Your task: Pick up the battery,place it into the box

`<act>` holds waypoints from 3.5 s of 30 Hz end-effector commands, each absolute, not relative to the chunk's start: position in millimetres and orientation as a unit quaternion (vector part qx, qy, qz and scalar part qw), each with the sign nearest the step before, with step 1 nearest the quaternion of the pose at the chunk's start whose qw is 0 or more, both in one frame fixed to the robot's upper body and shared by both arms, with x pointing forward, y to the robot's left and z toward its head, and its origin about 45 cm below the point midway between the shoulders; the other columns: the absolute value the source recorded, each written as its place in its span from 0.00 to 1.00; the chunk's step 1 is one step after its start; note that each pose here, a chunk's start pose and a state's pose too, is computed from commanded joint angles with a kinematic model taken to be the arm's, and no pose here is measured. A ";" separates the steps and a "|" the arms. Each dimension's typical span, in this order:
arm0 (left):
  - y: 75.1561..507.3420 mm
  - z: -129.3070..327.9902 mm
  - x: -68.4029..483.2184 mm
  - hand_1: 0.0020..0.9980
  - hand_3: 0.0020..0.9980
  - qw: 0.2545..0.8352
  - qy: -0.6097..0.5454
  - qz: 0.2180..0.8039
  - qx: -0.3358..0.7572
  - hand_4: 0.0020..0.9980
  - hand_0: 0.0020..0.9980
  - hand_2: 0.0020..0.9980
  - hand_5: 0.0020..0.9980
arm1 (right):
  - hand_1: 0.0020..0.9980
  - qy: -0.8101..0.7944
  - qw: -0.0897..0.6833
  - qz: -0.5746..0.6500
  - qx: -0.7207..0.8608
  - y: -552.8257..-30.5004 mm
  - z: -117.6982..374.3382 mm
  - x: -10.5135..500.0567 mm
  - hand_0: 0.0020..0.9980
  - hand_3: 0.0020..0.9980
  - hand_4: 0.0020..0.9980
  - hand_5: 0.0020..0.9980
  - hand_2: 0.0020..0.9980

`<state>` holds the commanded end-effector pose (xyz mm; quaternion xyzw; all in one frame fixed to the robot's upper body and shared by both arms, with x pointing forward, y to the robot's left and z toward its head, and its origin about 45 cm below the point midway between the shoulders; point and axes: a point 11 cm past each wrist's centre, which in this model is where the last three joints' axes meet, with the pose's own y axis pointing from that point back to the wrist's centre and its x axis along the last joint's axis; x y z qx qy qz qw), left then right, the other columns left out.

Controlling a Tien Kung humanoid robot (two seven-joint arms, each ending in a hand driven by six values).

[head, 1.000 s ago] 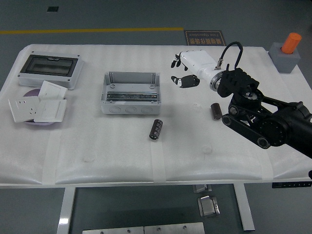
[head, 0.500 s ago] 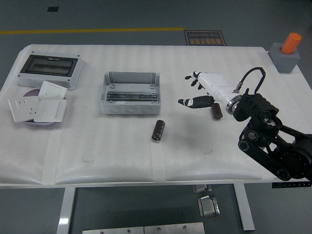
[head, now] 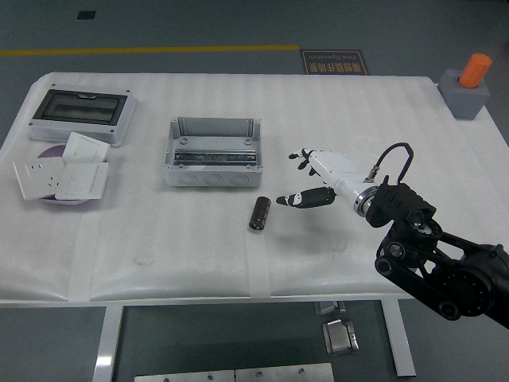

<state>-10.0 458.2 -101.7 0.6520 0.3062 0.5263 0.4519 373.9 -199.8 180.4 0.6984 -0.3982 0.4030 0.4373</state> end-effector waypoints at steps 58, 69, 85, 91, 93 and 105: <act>459.1 -100.9 -3.3 0.62 0.65 0.451 0.305 0.540 0.642 0.59 0.59 0.50 0.36 | 0.54 -0.280 0.463 0.492 0.681 -145.0 136.5 365.9 0.34 0.68 0.78 0.47 0.63; 458.7 -101.0 -3.4 0.62 0.65 0.452 0.303 0.541 0.641 0.59 0.59 0.50 0.36 | 0.52 -0.282 0.451 0.503 0.681 -143.5 136.8 364.7 0.32 0.65 0.75 0.44 0.61; 457.1 -101.6 -2.9 0.62 0.65 0.454 0.301 0.538 0.643 0.59 0.59 0.50 0.37 | 0.50 -0.329 0.374 0.562 0.660 -130.5 217.6 385.0 0.30 0.63 0.71 0.43 0.56; 457.2 -101.5 -0.2 0.62 0.65 0.456 0.298 0.536 0.645 0.59 0.59 0.51 0.37 | 0.49 -0.342 0.347 0.577 0.656 -107.8 247.5 410.1 0.29 0.62 0.72 0.43 0.55; 457.0 -101.5 0.6 0.62 0.65 0.456 0.298 0.535 0.645 0.59 0.59 0.51 0.37 | 0.50 -0.346 0.339 0.576 0.659 -99.9 253.4 418.2 0.29 0.63 0.72 0.43 0.55; 456.7 -101.4 5.4 0.62 0.65 0.460 0.294 0.530 0.648 0.60 0.59 0.51 0.37 | 0.49 -0.386 0.337 0.514 0.688 -87.9 241.1 452.7 0.29 0.63 0.70 0.42 0.55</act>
